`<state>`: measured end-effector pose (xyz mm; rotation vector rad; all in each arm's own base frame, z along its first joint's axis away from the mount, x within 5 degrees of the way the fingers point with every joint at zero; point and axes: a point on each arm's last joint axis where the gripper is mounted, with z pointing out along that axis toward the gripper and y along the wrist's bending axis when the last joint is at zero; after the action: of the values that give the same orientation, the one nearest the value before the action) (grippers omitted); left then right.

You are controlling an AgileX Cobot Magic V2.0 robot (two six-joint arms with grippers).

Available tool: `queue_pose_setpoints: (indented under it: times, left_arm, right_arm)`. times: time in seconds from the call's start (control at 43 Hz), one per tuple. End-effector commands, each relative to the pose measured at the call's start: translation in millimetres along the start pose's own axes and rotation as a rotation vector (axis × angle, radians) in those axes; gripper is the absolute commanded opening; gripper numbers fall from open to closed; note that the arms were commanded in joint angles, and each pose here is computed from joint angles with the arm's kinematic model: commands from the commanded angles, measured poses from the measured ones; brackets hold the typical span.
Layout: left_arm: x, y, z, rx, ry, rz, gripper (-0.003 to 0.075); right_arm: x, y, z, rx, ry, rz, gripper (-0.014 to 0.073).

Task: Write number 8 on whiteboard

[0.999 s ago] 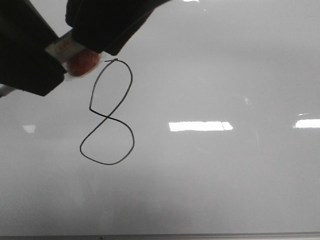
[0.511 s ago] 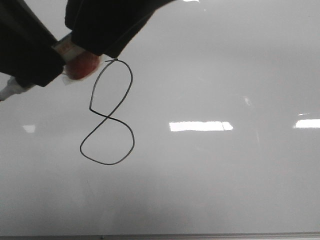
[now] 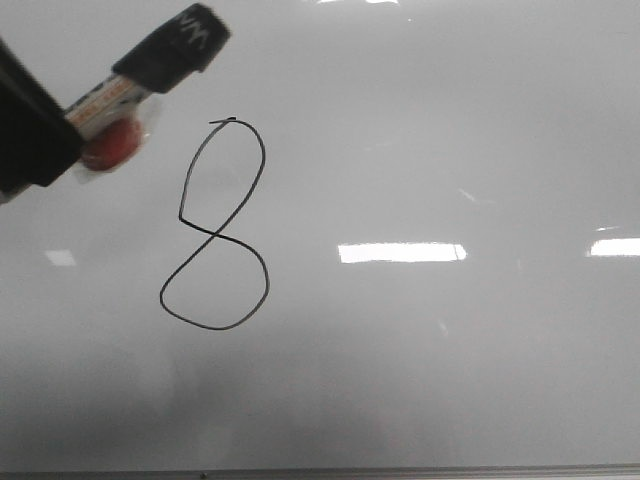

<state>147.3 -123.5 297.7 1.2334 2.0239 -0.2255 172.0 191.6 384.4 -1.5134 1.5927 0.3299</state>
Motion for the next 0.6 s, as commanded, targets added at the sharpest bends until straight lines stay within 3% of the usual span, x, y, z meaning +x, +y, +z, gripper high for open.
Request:
queue_pose_setpoints:
  times: [0.0,0.163,0.325,0.418,0.511,0.581]
  left_arm:
    - [2.6,20.9,-3.9,-0.097,-0.043,-0.18,-0.0021]
    - [33.7,55.9,-3.5,-0.268,-0.063,-0.578,-0.0021]
    - [61.3,71.3,2.2,-0.398,-0.202,-0.814,-0.0021]
    - [77.9,75.0,6.5,-0.517,-0.292,-0.836,-0.0021]
    - [90.1,75.9,8.0,-0.596,-0.335,-0.836,-0.0021]
    - [97.7,78.5,6.3,-0.65,-0.356,-0.848,-0.0021]
  right_arm:
    - [7.5,-12.0,-32.1,0.157,-0.079,0.128,0.0445]
    - [61.2,-7.5,-59.6,0.37,-0.088,0.387,0.0349]
    - [113.8,15.3,-74.0,0.514,-0.104,0.75,0.0231]
    - [143.2,35.1,-76.5,0.585,-0.095,0.849,0.0099]
    - [154.4,48.4,-79.1,0.615,-0.103,0.854,-0.0026]
    - [158.0,54.7,-79.9,0.623,-0.113,0.849,-0.0074]
